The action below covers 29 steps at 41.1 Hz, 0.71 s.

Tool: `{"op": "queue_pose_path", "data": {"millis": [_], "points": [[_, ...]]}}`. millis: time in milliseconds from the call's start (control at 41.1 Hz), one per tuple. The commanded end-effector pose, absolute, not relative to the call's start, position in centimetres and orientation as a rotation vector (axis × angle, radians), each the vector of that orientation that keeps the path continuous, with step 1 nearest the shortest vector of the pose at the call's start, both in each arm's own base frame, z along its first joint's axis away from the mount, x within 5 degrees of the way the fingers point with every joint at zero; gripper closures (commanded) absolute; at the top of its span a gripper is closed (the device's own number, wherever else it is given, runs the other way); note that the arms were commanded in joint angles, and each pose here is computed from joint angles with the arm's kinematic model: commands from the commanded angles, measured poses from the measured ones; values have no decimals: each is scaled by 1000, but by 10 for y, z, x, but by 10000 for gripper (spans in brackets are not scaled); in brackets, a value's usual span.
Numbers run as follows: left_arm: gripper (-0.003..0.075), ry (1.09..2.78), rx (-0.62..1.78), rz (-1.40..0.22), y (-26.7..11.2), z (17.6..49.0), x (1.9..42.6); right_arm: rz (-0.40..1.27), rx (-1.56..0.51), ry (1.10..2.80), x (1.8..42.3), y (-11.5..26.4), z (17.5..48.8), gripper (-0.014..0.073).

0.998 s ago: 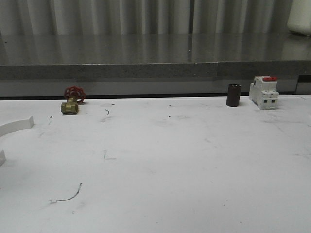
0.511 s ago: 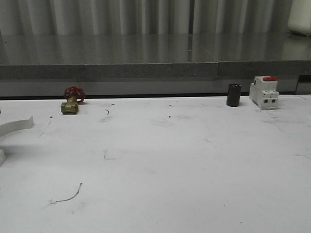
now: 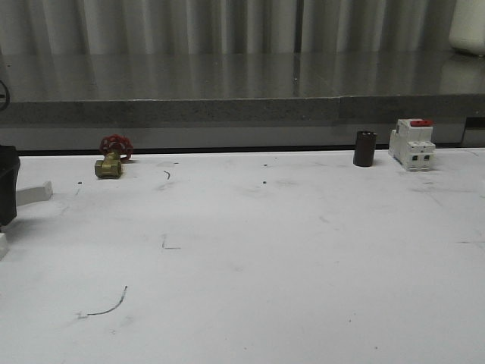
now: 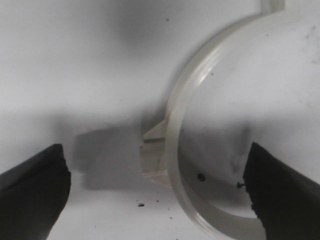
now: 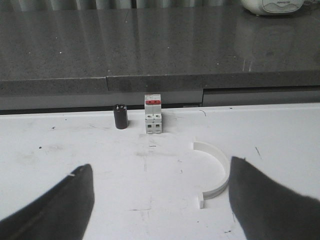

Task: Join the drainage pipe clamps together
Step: 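Lower the left gripper onto the white half-ring clamp and grasp its tab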

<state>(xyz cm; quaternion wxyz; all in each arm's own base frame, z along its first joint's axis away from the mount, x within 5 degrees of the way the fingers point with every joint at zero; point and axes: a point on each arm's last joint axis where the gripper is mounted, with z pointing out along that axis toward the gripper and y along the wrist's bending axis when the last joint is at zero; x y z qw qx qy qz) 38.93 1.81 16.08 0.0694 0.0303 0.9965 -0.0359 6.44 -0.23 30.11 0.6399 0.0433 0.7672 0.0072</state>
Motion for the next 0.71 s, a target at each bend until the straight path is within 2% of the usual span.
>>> {"op": "queue_pose_path", "data": {"millis": [0,146,438,536,682], "points": [[76,2927,92,-97,19,184,393,7,99,1649,66,-3,319,15],[215,2938,94,-101,19,185,393,7,99,1649,66,-3,319,15],[601,2932,94,-99,19,185,393,7,99,1649,66,-3,319,15],[660,2932,94,-99,19,185,393,7,99,1649,66,-3,319,15],[664,2934,94,-100,19,185,393,7,99,1649,66,-3,319,15]]}}
